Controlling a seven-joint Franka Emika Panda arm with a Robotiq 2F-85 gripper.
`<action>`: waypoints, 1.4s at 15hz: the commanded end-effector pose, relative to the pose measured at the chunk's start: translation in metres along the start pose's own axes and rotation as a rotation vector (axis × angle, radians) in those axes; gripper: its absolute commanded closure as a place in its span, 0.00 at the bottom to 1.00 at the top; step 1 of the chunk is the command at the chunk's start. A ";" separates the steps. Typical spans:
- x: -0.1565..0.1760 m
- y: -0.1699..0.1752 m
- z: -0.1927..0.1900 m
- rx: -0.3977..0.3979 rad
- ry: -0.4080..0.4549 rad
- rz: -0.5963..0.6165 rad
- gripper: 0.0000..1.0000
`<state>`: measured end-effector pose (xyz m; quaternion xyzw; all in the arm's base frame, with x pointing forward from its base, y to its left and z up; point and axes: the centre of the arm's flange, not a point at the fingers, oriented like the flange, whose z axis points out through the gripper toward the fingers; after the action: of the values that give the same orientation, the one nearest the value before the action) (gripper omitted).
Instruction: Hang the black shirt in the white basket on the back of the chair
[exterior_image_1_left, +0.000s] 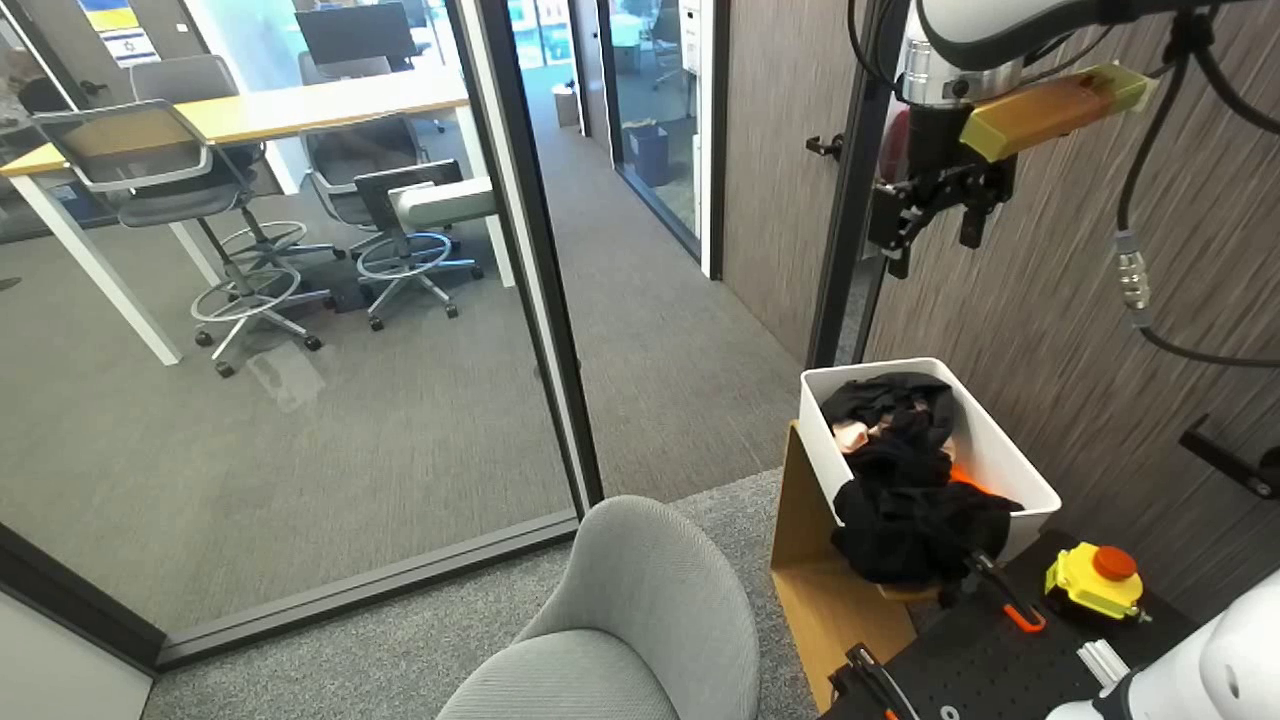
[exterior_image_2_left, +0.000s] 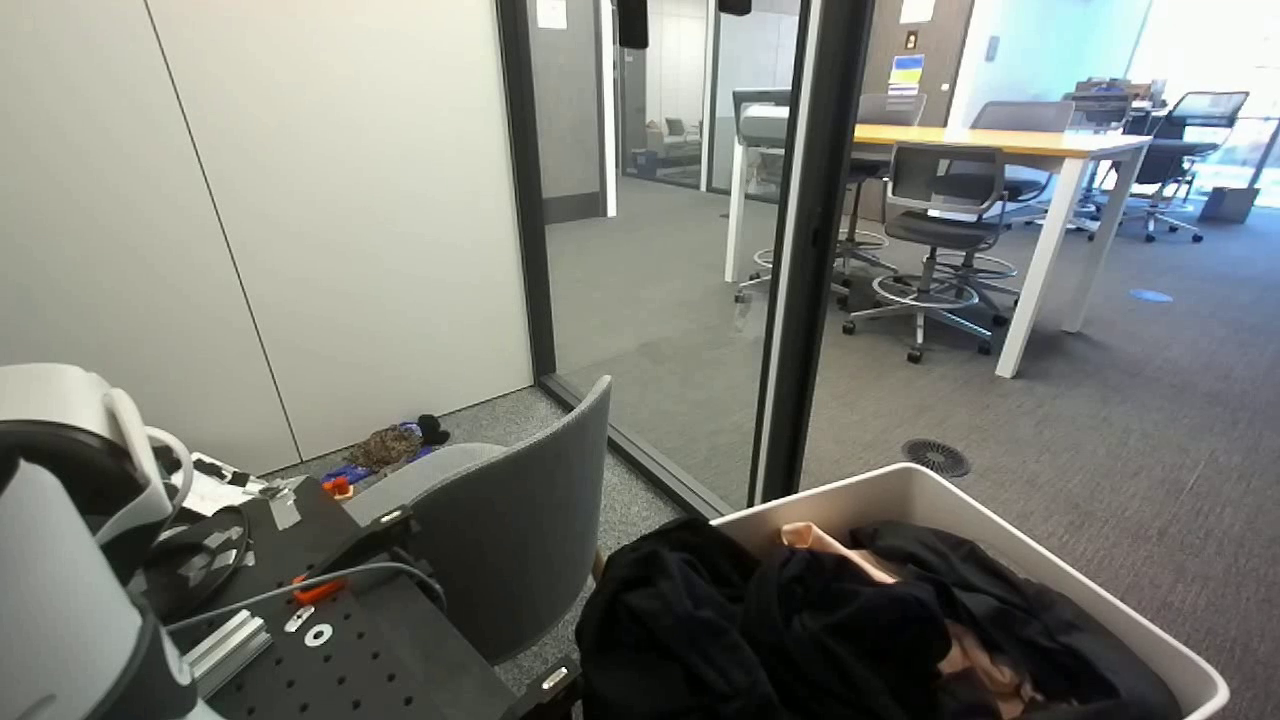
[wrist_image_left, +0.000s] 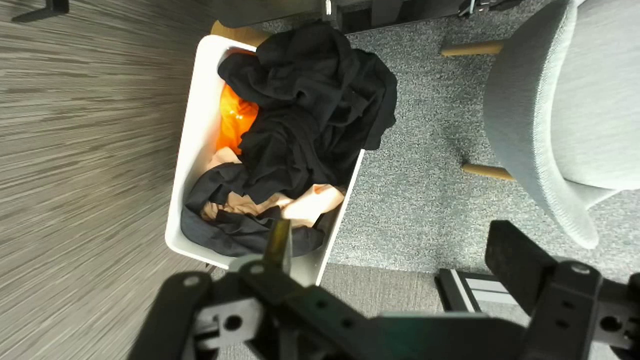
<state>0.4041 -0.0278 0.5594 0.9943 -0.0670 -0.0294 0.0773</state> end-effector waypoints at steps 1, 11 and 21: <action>0.000 0.000 0.000 0.000 0.000 0.000 0.00; -0.014 0.025 0.112 0.037 -0.035 0.057 0.00; -0.031 0.057 0.278 0.184 -0.076 0.134 0.00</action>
<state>0.3499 -0.1099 0.3317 0.9886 -0.1386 -0.0574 0.0102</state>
